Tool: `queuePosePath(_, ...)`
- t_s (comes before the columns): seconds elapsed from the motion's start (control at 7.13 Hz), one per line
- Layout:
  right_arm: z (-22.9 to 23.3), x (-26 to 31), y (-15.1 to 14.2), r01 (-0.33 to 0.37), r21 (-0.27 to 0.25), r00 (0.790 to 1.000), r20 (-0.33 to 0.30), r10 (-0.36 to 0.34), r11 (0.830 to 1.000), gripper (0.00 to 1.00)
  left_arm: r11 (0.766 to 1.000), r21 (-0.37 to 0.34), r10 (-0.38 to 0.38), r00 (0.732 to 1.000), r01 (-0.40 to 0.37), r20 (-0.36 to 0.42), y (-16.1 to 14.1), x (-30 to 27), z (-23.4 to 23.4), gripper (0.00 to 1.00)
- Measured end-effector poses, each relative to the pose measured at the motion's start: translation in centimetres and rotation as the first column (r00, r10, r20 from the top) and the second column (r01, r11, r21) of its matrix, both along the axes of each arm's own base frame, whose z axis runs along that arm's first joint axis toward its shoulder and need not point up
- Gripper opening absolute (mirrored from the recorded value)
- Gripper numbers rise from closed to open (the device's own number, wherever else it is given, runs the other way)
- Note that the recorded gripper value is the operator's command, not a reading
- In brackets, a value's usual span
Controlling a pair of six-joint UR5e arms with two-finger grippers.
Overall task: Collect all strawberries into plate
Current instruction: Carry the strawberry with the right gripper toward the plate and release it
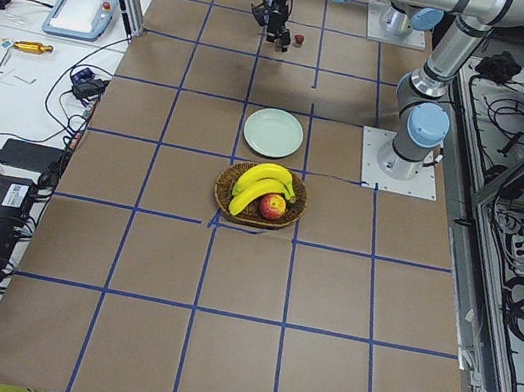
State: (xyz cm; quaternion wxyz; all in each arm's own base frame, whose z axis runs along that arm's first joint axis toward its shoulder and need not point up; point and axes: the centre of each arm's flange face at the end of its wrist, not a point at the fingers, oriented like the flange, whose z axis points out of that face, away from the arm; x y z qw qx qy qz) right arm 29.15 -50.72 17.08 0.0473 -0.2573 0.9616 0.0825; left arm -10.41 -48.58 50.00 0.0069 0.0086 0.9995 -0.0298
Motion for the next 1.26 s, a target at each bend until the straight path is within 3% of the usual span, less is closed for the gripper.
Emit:
queuePosePath(0.14, -0.1, 0.0, 0.0, 0.007, 0.002, 1.000, -0.005, -0.007, 1.000, 0.54, 1.000, 0.000, 0.000, 1.000, 0.000, 0.000, 0.0, 0.0, 0.0, 1.00)
queuePosePath(0.28, -0.2, -0.1, 0.1, 0.018, 0.003, 1.000, -0.010, -0.018, 1.000, 0.42, 1.000, 0.000, 0.000, 1.000, 0.000, 0.000, 0.0, 0.0, 0.0, 1.00)
queuePosePath(0.56, -0.5, -0.3, 0.3, 0.024, 0.005, 0.999, -0.030, -0.024, 1.000, 0.28, 1.000, 0.000, 0.000, 1.000, 0.000, 0.000, 0.0, 0.0, 0.0, 1.00)
queuePosePath(0.84, -0.6, -0.5, 0.4, 0.020, 0.001, 0.998, -0.051, -0.020, 1.000, 0.06, 1.000, 0.000, 0.000, 1.000, 0.000, 0.000, 0.0, 0.0, 0.0, 1.00)
queuePosePath(1.26, 0.4, -0.3, -0.2, 0.051, -0.025, 0.997, -0.053, -0.052, 0.998, 0.06, 1.000, 0.000, 0.000, 1.000, 0.000, 0.000, 0.0, 0.0, 0.0, 1.00)
